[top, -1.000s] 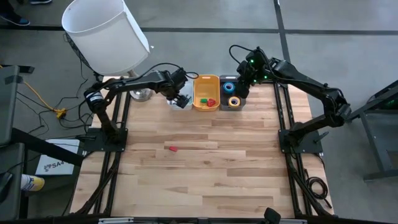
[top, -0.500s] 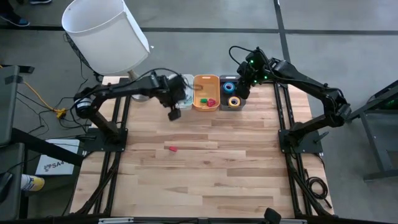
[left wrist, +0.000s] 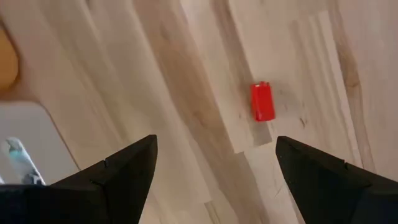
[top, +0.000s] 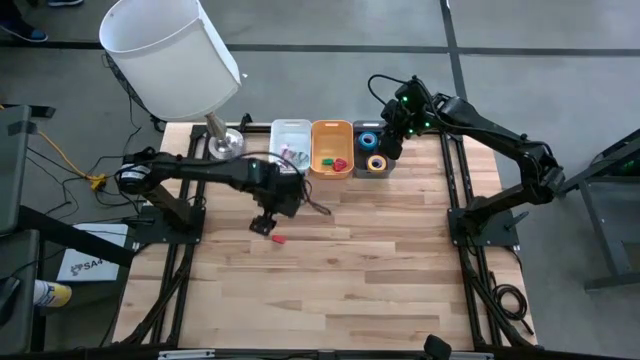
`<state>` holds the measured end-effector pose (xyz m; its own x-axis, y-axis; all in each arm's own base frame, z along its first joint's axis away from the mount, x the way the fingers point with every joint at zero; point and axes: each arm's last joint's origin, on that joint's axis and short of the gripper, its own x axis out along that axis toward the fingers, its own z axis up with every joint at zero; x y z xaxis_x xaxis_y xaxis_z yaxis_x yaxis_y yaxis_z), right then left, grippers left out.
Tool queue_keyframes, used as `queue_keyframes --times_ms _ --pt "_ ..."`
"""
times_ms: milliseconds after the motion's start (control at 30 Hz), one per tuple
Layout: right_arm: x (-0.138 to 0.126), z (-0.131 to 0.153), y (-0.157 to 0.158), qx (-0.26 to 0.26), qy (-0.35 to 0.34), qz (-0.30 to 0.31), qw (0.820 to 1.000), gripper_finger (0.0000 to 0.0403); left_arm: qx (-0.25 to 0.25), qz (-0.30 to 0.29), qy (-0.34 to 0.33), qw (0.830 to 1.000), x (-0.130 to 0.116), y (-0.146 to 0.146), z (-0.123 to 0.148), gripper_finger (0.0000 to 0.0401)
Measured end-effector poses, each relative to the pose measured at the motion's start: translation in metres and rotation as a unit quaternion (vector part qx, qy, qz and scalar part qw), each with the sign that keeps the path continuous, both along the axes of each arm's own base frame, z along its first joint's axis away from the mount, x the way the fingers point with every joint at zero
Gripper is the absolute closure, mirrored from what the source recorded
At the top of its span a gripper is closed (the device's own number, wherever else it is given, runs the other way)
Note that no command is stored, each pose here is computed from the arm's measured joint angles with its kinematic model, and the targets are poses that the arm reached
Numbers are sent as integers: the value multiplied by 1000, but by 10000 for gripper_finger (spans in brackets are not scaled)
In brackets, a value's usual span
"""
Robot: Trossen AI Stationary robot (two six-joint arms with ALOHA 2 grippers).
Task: Pick and place Stapler, Stapler remover, tape
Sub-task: Put the red stapler into the yellow bin
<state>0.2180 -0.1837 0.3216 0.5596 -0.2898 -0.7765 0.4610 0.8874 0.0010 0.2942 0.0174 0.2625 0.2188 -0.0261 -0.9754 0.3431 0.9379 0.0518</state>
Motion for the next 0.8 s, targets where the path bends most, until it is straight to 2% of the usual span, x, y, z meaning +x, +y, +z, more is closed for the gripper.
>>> queue_keyframes --times_ms 100,333,800 --pt "0 0 0 2 1 1 1000 237 15 -19 8 1000 2 -13 -3 77" --pt "0 0 1 8 -2 6 1000 237 7 -31 24 999 0 -39 -18 77" --pt "0 0 1 6 0 9 1000 237 -19 33 30 999 -7 -55 -51 77"
